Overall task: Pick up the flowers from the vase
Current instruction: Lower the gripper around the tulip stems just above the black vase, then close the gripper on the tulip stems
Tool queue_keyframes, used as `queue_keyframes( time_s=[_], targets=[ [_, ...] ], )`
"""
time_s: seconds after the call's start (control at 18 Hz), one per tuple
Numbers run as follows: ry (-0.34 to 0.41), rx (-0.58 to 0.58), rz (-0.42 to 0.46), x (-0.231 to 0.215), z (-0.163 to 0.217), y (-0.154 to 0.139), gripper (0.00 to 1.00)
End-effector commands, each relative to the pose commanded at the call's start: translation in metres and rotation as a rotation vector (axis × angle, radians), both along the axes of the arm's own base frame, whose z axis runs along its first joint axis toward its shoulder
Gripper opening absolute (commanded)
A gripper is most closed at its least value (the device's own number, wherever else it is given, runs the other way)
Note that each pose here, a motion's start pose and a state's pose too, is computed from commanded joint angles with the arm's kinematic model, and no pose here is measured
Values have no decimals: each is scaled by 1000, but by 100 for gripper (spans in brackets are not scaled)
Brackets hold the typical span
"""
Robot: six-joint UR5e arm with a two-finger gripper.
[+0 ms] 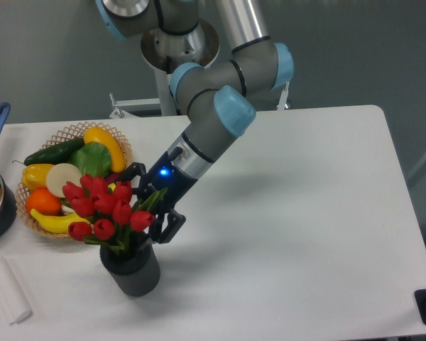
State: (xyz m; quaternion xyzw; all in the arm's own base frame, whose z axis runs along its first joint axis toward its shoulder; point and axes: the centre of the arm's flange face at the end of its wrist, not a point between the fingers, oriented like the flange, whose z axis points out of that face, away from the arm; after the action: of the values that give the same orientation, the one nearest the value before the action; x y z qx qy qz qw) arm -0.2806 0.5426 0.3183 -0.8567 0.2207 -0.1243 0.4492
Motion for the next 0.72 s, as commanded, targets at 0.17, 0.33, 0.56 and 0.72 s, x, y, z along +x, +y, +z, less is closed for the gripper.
queue_keyframes(
  time_s=[0.17, 0.33, 0.56, 0.72],
  targets=[
    [2, 2, 0, -1, 1, 1, 96],
    [6, 5, 0, -2, 3, 2, 89],
    [8, 9, 0, -3, 5, 2, 73],
    [8, 9, 0, -3, 5, 3, 62]
  ],
)
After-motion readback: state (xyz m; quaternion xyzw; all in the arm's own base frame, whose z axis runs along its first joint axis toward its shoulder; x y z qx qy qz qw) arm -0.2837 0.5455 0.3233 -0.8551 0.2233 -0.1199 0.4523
